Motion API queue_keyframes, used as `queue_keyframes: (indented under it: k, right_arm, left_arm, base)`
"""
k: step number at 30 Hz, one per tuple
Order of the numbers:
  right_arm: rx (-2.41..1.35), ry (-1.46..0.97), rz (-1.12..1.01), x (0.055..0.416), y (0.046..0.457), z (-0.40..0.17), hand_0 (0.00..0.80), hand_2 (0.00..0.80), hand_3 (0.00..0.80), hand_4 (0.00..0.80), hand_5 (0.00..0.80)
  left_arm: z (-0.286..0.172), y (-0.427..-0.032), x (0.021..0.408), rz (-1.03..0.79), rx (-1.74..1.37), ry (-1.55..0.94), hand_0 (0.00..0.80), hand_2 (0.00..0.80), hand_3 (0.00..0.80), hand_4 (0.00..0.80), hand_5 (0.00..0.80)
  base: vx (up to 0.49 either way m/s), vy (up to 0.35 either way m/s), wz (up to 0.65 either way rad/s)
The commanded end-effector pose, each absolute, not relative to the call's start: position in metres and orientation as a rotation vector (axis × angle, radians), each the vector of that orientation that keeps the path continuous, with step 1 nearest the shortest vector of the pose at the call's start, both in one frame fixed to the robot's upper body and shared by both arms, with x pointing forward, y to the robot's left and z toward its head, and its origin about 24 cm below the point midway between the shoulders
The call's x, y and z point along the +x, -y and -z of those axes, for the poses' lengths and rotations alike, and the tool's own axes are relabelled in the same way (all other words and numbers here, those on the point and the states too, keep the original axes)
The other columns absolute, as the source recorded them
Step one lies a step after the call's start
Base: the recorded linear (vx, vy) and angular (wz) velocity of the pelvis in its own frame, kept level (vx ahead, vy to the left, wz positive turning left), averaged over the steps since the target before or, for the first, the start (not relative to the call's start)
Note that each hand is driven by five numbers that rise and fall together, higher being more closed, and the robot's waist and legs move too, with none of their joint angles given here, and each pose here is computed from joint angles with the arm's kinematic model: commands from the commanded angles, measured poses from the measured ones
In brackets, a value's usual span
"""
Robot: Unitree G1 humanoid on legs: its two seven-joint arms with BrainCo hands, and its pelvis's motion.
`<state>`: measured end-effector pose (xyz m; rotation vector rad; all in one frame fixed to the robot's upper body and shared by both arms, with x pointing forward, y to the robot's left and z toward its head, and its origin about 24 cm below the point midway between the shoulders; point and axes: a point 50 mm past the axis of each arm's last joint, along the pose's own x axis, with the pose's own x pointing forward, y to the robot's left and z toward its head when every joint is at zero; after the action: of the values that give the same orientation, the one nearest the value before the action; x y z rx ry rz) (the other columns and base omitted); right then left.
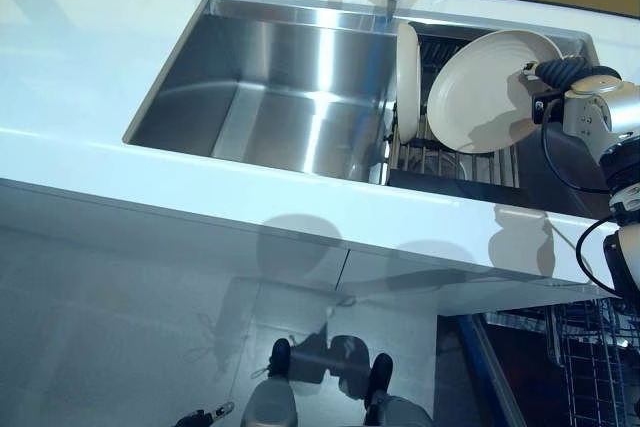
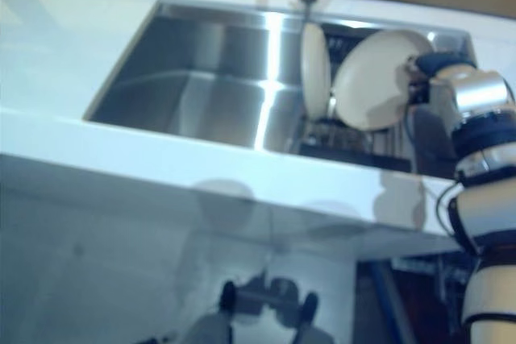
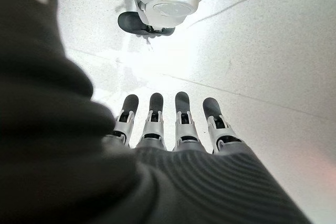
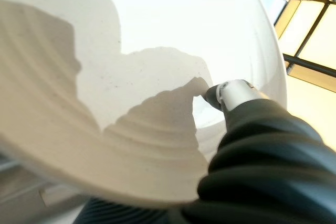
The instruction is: Take plates into dishwasher
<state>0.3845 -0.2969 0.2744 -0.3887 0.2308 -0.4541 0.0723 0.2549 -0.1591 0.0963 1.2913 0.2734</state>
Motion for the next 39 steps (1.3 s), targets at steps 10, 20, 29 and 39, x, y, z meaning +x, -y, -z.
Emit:
queue_keyframes:
  k: [10,20,29,39]
  right_arm:
    - [-0.701,0.111,0.722,0.346,0.322,-0.389,0.800,0.800,0.800,0.800,0.800]
    - [-1.171,0.170,0.890,0.311,0.320,-0.454,0.800,0.800,0.800,0.800,0.800]
    - [-1.386,0.126,0.960,0.289,0.330,-0.472,0.800,0.800,0.800,0.800,0.800]
    - [-1.428,0.013,0.883,0.277,0.365,-0.437,0.800,0.800,0.800,0.800,0.800]
  left_arm:
    - [0.159,-0.271,0.043,-0.247,0.259,-1.380,0.000,0.000,0.000,0.000,0.000]
    - [0.157,-0.277,0.043,-0.232,0.309,-1.407,0.000,0.000,0.000,0.000,0.000]
    - [0.153,-0.284,0.056,-0.207,0.341,-1.395,0.000,0.000,0.000,0.000,0.000]
    - [0.152,-0.287,0.057,-0.143,0.375,-1.402,0.000,0.000,0.000,0.000,0.000]
  base:
    - [0.044,-0.004,-0.02]
    - [0.024,0.010,-0.17]
    - [0.008,0.009,-0.18]
    - [-0.017,-0.012,-0.19]
